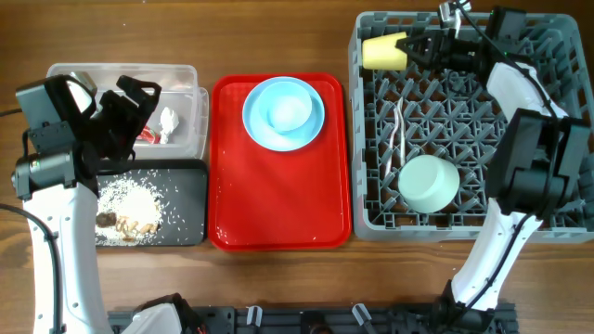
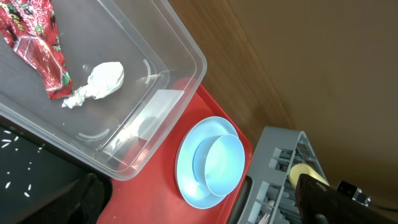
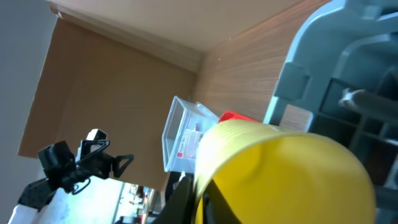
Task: Sort waste into correct bins and load items into the dishwasher rack
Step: 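Place the yellow cup in the rack's upper left and release, then reach the right gripper to the light-blue bowl and grip its rim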
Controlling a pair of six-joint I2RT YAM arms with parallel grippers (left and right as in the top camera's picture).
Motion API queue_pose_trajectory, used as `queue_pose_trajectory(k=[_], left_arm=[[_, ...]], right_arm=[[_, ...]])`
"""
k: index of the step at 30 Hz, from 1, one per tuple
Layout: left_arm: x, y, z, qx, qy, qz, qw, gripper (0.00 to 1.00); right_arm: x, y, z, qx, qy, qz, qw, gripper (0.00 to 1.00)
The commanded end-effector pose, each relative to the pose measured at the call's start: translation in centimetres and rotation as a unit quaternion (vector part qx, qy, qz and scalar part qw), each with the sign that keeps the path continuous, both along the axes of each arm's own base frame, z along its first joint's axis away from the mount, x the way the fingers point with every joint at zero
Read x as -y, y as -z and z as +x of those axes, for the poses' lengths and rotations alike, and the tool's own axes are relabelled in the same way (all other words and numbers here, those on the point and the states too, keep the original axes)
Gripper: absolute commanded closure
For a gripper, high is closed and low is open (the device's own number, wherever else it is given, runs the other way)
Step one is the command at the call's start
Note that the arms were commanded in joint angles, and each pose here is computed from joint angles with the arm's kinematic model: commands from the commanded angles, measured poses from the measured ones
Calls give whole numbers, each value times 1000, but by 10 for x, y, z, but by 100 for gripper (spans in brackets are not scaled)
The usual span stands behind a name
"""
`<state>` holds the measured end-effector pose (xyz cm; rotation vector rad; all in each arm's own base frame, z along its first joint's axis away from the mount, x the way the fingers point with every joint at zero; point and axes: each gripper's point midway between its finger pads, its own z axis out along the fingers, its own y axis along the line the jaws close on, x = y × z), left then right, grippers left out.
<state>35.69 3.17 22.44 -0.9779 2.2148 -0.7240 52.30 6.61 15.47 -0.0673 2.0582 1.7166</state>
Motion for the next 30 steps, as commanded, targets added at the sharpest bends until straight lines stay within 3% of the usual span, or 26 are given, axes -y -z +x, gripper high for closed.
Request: queue_pose_trajectory(k=[1, 10, 16, 22, 30], left_arm=[[-1, -5, 1, 8, 3, -1, 1000, 0], [-1, -5, 1, 8, 3, -1, 1000, 0], [-1, -5, 1, 8, 3, -1, 1000, 0], [-1, -5, 1, 8, 3, -1, 1000, 0], [-1, -5, 1, 8, 3, -1, 1000, 0]], right_arm=[[19, 14, 2, -21, 25, -5, 999, 88], [61, 29, -5, -69, 74, -13, 995, 78], [104, 39, -10, -103, 124, -18, 987, 62], [134, 38, -17, -114, 161, -34, 980, 55], [148, 27, -28, -99, 222, -284, 928, 54]])
